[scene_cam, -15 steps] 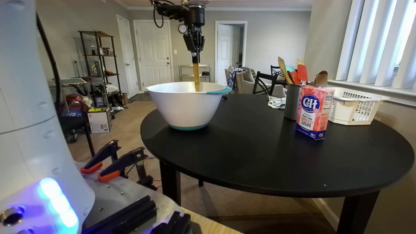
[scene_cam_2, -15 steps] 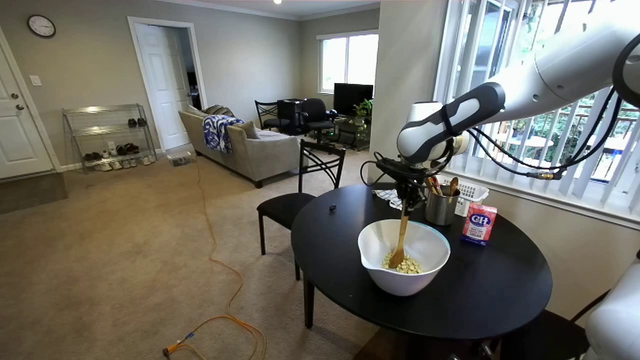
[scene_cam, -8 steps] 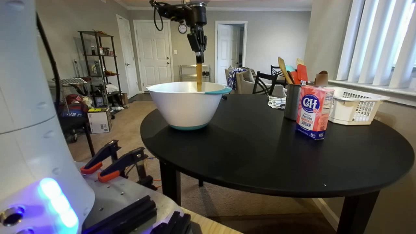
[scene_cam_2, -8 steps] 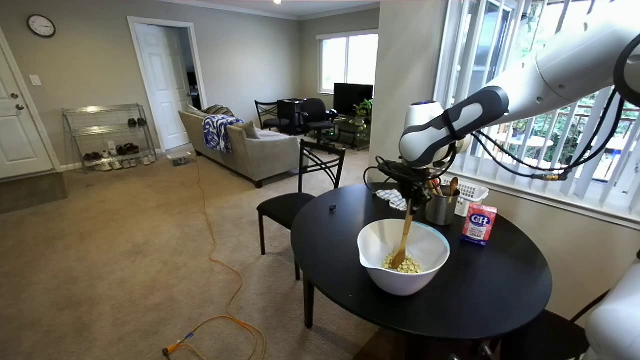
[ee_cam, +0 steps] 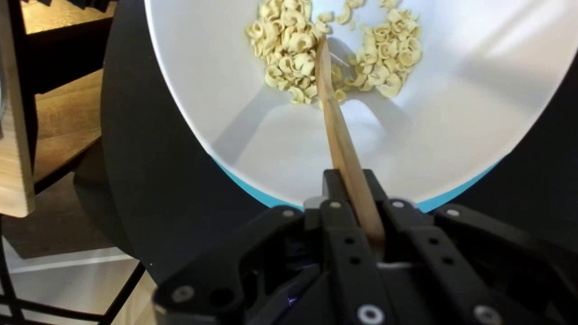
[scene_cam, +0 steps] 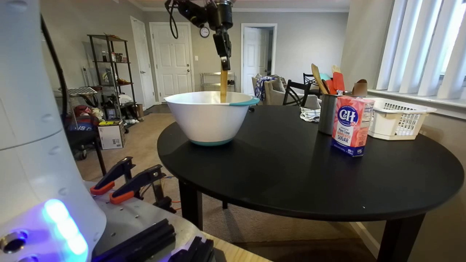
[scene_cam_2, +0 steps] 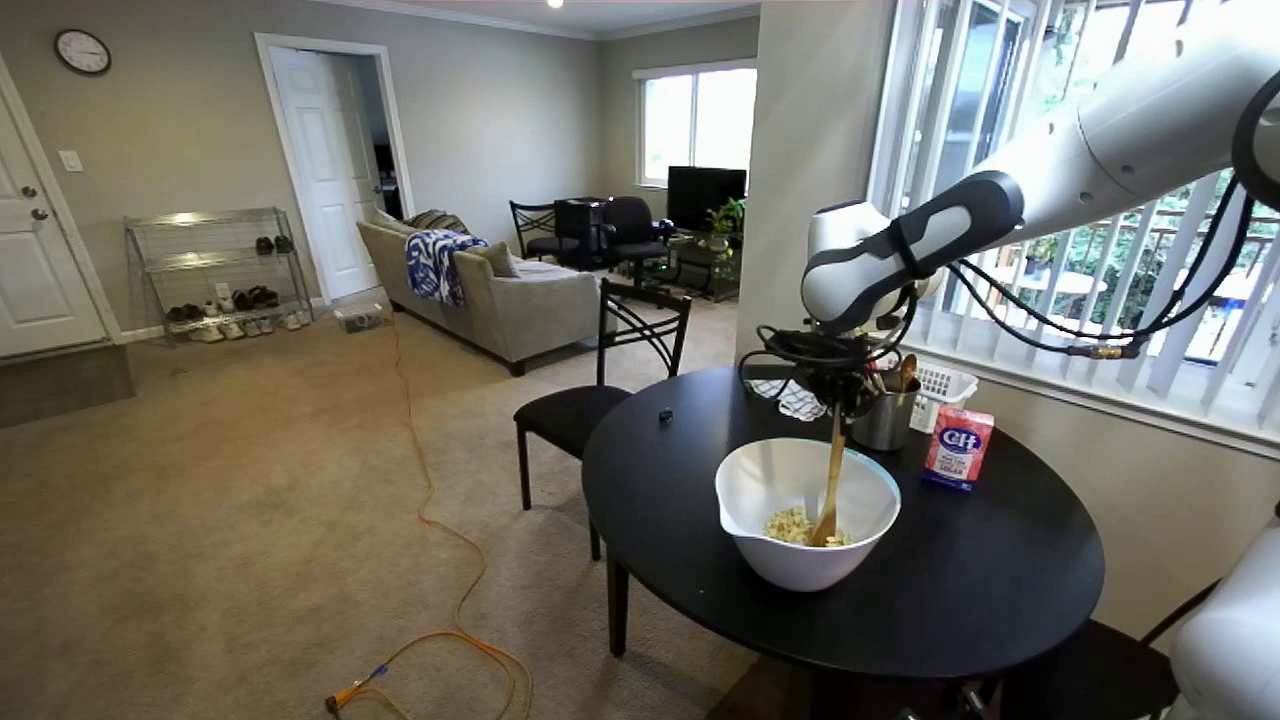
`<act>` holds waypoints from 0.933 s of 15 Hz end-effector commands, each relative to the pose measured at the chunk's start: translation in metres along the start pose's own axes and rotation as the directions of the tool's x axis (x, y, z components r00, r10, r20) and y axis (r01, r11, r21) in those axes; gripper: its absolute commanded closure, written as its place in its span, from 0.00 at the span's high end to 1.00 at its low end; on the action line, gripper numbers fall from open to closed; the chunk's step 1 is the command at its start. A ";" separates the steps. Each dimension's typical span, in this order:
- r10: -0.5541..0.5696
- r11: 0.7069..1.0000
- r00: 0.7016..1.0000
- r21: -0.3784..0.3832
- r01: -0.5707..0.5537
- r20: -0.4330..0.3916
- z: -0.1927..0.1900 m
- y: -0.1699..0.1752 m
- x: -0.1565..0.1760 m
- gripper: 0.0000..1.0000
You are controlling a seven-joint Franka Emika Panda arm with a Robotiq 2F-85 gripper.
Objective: Use the spoon to stir in the bowl
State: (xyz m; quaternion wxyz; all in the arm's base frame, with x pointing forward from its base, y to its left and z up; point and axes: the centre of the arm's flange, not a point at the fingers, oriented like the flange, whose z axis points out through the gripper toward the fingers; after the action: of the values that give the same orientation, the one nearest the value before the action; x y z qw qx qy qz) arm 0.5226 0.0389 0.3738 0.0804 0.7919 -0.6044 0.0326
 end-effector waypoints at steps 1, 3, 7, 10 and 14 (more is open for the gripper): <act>-0.120 0.990 0.993 -0.079 0.120 0.003 0.003 0.010 0.003 0.03; -0.157 0.985 0.987 -0.073 0.158 0.020 -0.002 0.010 -0.007 0.03; -0.114 0.993 0.992 0.000 0.114 0.050 -0.006 0.001 -0.035 0.03; -0.070 0.997 0.997 0.041 0.069 0.034 -0.003 -0.006 -0.035 0.03; -0.010 0.997 1.000 0.080 0.011 -0.010 -0.005 -0.009 -0.031 0.03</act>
State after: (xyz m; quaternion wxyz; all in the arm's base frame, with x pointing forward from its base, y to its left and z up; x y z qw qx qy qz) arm 0.5232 0.0707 0.3798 0.0617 0.8119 -0.5797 0.0302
